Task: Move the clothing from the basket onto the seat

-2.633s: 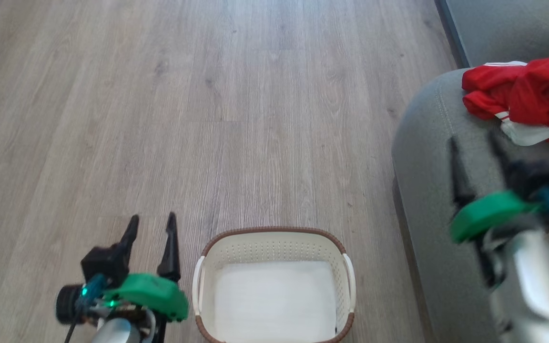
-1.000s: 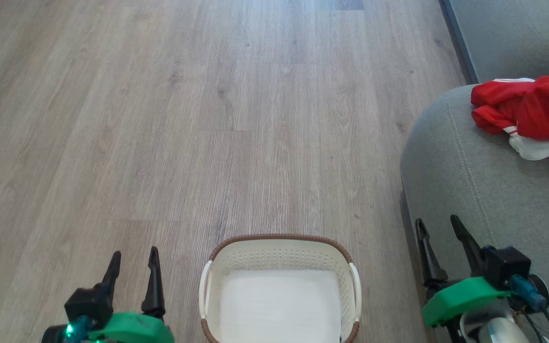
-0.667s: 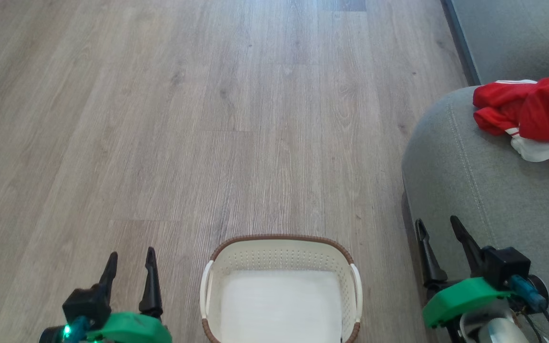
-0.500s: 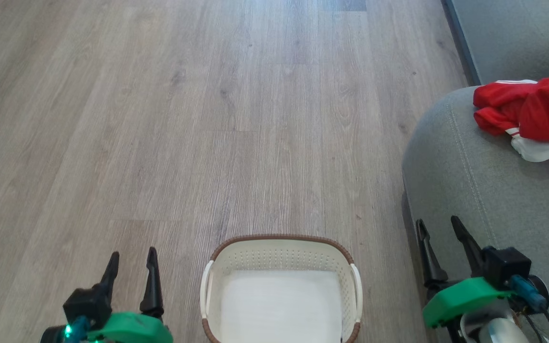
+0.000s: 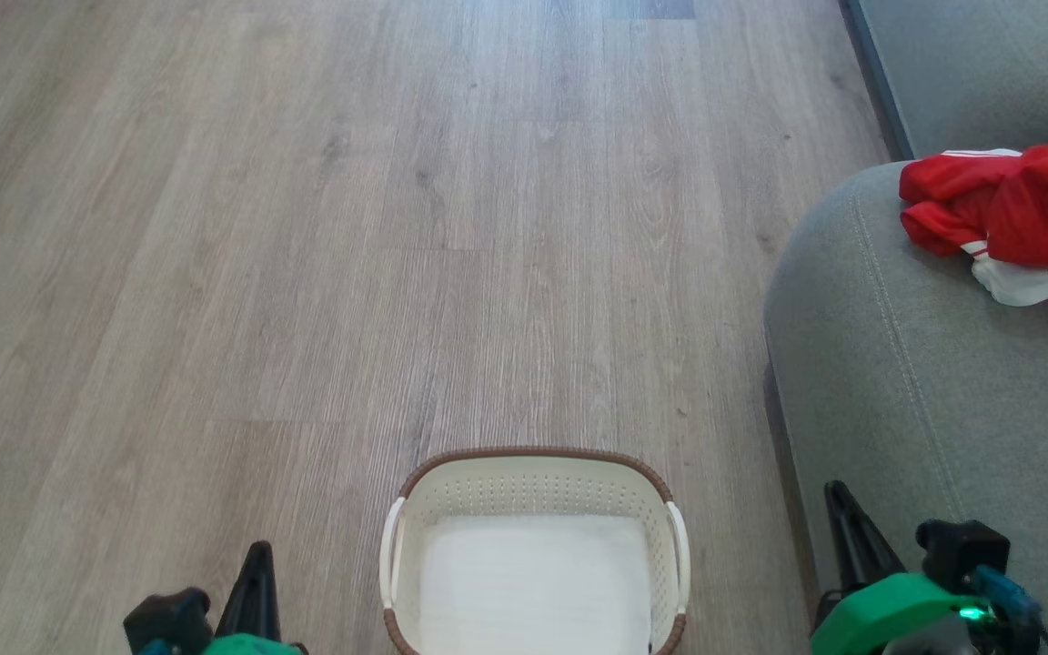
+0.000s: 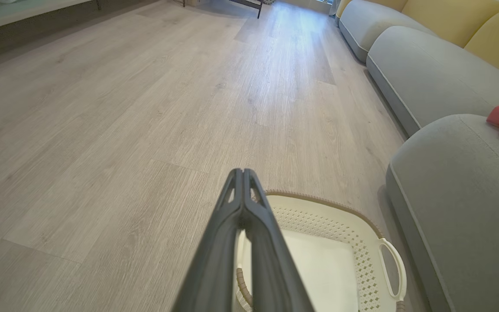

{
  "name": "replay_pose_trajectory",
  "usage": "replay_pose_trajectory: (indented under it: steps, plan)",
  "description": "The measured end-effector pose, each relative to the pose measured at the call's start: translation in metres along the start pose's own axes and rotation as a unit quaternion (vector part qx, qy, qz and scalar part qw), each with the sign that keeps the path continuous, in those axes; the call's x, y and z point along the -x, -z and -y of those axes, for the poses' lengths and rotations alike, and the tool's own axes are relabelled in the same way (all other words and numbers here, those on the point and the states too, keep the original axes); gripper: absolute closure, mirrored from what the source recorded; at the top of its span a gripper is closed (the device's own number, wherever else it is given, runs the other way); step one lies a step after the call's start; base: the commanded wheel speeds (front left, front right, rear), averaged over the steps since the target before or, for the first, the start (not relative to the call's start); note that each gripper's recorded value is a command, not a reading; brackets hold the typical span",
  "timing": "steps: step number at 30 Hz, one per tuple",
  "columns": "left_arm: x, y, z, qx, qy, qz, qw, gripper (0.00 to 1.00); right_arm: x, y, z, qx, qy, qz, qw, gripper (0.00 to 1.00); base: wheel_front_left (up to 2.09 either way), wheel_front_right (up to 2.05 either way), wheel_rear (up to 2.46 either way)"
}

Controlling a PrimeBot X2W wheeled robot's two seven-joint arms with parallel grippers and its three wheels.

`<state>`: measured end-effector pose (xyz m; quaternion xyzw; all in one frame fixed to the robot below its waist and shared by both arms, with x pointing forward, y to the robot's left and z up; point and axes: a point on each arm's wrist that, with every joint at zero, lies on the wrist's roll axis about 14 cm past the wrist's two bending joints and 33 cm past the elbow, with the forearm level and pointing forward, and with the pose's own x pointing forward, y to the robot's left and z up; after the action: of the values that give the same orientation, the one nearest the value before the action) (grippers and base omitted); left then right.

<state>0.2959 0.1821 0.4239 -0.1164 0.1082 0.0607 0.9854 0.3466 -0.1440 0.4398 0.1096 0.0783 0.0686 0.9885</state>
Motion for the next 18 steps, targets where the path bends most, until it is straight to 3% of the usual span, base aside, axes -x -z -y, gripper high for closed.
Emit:
replay_pose_trajectory:
  steps: [18]
  plan:
    - [-0.008, 0.002, -0.003, 0.093, -0.008, -0.025, 0.995, 1.00, -0.001, -0.004, 0.013, -0.096, 0.030, 0.001, 0.995, 1.00, 0.00, 0.00, 0.00]
